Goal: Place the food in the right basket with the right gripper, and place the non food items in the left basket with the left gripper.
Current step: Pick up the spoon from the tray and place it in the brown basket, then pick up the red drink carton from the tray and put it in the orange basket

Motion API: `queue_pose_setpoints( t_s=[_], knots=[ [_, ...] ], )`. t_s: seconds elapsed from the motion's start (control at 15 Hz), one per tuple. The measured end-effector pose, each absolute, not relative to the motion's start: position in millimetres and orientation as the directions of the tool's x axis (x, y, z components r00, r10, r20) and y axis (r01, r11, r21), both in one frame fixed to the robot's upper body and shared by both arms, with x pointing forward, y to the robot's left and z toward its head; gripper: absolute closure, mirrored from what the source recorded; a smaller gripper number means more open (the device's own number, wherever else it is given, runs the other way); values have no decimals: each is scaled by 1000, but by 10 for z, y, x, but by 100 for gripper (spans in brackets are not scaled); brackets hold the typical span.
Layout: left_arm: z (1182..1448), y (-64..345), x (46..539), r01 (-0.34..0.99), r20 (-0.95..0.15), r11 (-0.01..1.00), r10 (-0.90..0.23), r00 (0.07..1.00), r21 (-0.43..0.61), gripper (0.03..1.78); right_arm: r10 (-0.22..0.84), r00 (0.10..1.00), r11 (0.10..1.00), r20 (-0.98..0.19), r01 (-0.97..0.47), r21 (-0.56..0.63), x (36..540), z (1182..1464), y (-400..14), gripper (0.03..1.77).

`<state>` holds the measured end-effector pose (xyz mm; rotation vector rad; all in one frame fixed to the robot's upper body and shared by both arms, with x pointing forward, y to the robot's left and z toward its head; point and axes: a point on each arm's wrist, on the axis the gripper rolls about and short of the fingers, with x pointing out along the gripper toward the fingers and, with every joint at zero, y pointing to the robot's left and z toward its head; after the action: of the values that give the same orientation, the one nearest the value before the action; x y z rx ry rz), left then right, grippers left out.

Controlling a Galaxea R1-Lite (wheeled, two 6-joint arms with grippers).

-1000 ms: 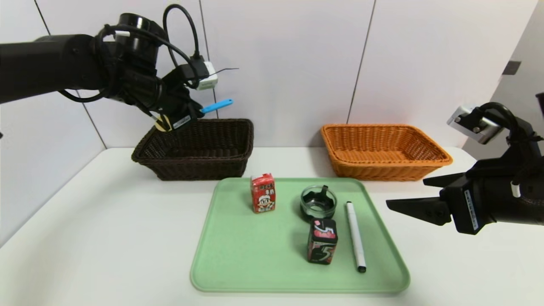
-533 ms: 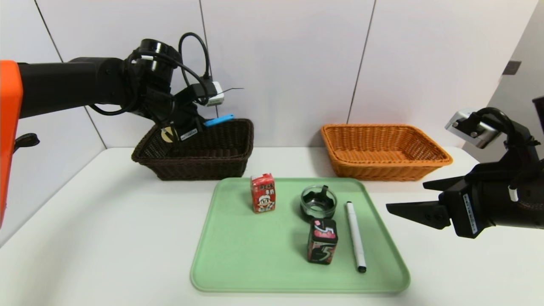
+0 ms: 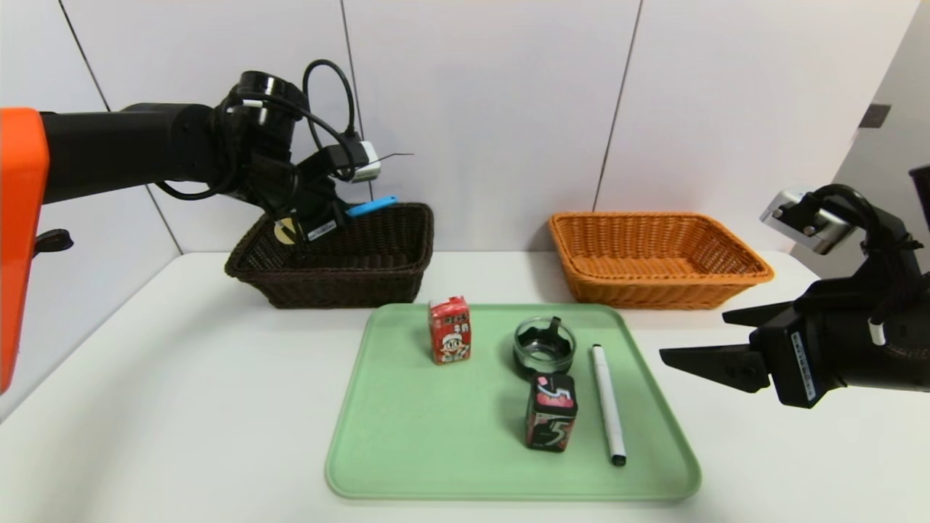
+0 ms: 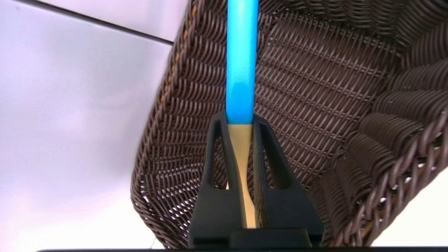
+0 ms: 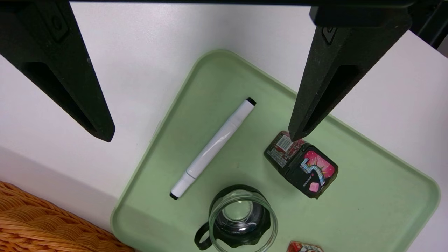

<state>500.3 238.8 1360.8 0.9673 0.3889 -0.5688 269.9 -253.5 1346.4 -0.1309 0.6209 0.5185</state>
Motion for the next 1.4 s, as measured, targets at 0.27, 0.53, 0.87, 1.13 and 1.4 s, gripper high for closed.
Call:
queue_pose_setpoints(
  t_s=[0.27,0.53,0.87,1.13,1.4],
  knots=[
    [13506,2380,5058,628,-569,437,-274,775,644,97,426,691,864,-585,-503,35,2696,13467,-2534,9],
    [13471,2359,5097,616,-557,473,-279,783,630,63,425,691,864,-584,-502,35,2693,13468,-2535,9],
    [13846,2397,4871,533,-477,678,-295,828,507,38,431,698,862,-571,-505,34,2708,13513,-2522,9],
    [14103,2356,4373,508,-526,824,-324,786,252,27,449,719,857,-531,-515,28,2760,13673,-2479,9],
    [14128,2352,3755,499,-602,860,-344,720,105,20,469,722,846,-508,-533,24,2916,13812,-2349,9]
  ],
)
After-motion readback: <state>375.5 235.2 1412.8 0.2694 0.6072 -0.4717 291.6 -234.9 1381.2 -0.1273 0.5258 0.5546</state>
